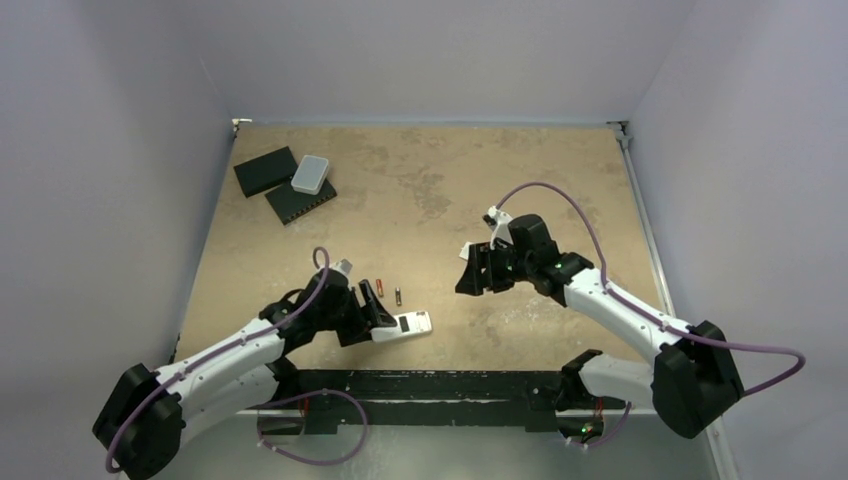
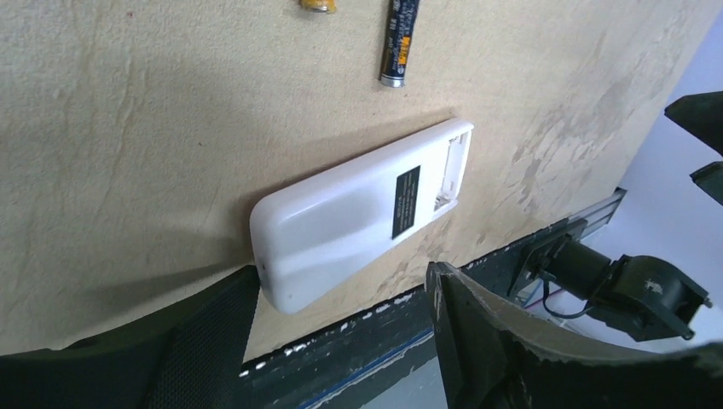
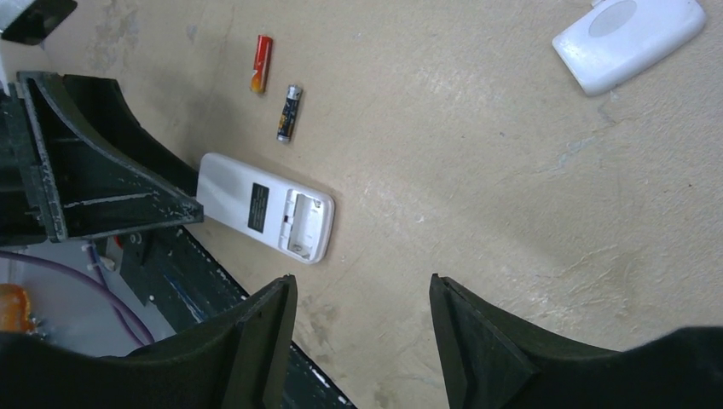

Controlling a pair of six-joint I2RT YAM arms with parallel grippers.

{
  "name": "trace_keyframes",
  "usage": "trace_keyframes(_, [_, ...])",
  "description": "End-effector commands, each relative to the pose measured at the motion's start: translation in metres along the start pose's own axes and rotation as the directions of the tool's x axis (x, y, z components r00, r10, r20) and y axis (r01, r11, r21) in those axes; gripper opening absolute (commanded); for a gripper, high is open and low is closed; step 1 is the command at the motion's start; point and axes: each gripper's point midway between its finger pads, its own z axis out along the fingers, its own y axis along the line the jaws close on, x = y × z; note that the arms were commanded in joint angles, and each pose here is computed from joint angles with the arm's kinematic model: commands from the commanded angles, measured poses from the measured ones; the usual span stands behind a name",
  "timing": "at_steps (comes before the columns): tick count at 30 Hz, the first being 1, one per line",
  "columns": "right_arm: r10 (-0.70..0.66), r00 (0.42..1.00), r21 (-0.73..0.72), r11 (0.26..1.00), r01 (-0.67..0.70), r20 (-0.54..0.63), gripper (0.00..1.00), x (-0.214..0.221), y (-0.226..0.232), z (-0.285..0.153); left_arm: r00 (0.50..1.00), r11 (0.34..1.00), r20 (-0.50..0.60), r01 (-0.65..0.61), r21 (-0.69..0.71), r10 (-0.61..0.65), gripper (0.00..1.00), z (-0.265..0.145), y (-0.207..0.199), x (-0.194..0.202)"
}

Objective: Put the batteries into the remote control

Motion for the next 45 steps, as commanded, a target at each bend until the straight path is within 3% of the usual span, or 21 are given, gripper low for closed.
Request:
trace_keyframes(1, [-0.040, 0.999, -0.026, 0.999, 0.040, 0.013, 0.66, -0.007, 0.013, -0.001, 0.995, 0.995, 0.020, -0.095, -0.038, 0.096, 0.73, -0.020, -0.012, -0.009])
trace_keyframes(9, [-0.061, 0.997, -0.044, 0.997, 0.059, -0.040, 0.67, 0.012, 0.029, 0.009, 0.978, 0.980, 0.090, -0.184, -0.074, 0.190, 0.73, -0.042, -0.033, -0.032])
trace_keyframes(14, [-0.052, 0.998, -0.062, 0.997, 0.049, -0.045, 0.61, 0.020, 0.038, 0.010, 0.960, 0.964, 0.105, -0.251, -0.084, 0.259, 0.64, -0.038, -0.041, -0.042])
trace_keyframes(17, [-0.048, 0.997, -0.084, 0.996, 0.043, -0.053, 0.49, 0.027, 0.044, 0.011, 0.947, 0.955, 0.125, -0.290, -0.056, 0.295, 0.56, -0.031, -0.048, -0.047])
trace_keyframes(19, [-0.040, 0.997, -0.085, 0.996, 0.035, -0.063, 0.33, 0.032, 0.044, 0.013, 0.940, 0.949, 0.128, -0.312, -0.048, 0.316, 0.48, -0.025, -0.049, -0.049])
trace_keyframes(25, [-0.015, 0.995, -0.116, 0.993, 0.003, -0.101, 0.00, 0.050, 0.048, 0.021, 0.932, 0.937, 0.101, -0.342, -0.065, 0.347, 0.21, -0.007, -0.039, -0.048])
trace_keyframes(28, [-0.007, 0.993, -0.143, 0.990, -0.010, -0.118, 0.00, 0.059, 0.054, 0.027, 0.928, 0.932, 0.098, -0.354, -0.078, 0.360, 0.01, 0.001, -0.033, -0.049])
trace_keyframes(29, [-0.006, 0.992, -0.150, 0.989, -0.013, -0.122, 0.00, 0.062, 0.056, 0.029, 0.927, 0.931, 0.099, -0.354, -0.088, 0.361, 0.00, 0.003, -0.030, -0.049])
trace_keyframes(45, [0.013, 0.974, -0.168, 0.984, -0.052, -0.225, 0.00, 0.105, 0.071, 0.069, 0.930, 0.916, 0.033, -0.353, -0.188, 0.365, 0.00, 0.028, 0.022, -0.037])
